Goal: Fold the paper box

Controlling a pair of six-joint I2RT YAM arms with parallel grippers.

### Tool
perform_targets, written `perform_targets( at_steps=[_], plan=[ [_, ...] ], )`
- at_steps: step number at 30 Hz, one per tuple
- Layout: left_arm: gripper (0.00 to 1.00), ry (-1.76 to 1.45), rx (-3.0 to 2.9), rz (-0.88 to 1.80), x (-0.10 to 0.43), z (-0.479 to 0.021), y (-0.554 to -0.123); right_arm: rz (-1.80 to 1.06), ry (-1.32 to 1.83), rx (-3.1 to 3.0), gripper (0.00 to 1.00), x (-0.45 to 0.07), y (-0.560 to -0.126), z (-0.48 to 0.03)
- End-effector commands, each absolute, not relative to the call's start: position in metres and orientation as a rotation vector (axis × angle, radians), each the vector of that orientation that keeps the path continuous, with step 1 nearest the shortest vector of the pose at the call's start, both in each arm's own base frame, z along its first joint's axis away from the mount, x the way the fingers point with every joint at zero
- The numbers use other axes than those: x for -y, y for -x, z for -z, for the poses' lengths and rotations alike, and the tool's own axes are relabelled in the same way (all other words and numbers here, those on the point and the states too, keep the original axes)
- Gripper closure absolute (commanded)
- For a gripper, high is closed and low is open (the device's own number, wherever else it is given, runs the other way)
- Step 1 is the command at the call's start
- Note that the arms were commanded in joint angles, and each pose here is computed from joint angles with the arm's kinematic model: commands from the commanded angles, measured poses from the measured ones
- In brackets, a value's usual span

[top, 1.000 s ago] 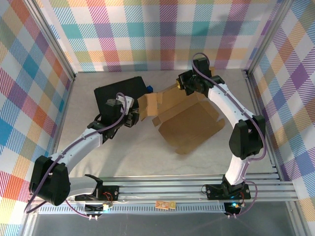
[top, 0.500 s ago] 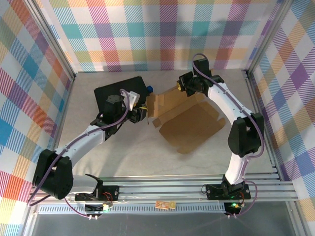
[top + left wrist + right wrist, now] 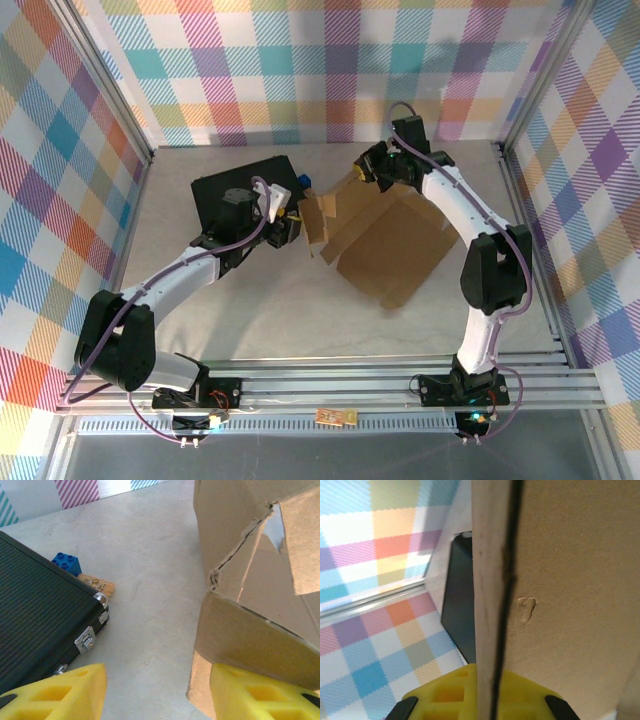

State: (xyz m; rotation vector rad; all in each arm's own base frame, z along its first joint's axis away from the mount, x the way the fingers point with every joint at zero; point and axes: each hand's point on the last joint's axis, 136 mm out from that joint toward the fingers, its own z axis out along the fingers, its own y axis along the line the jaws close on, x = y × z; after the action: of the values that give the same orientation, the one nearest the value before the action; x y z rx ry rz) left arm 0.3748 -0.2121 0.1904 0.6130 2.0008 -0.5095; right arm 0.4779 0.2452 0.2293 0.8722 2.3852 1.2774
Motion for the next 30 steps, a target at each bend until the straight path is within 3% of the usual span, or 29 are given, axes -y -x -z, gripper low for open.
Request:
perform_targets(
  at_steps=[1, 11, 30],
  plan=[
    [0.44, -0.606, -2.024, 0.466, 0.204, -0.181, -0.371, -1.427, -0.647, -2.297, 1.00, -0.258, -0.472, -0.237],
    [0.43, -0.499, -2.084, 0.359, 0.176, -0.164, -0.360, -1.621, -0.593, -2.144, 1.00, -0.268, -0.474, -0.237],
    [0.45, -0.590, -2.082, 0.526, 0.208, -0.151, -0.352, -1.798, -0.376, -2.211, 1.00, -0.261, -0.457, -0.201]
  ],
)
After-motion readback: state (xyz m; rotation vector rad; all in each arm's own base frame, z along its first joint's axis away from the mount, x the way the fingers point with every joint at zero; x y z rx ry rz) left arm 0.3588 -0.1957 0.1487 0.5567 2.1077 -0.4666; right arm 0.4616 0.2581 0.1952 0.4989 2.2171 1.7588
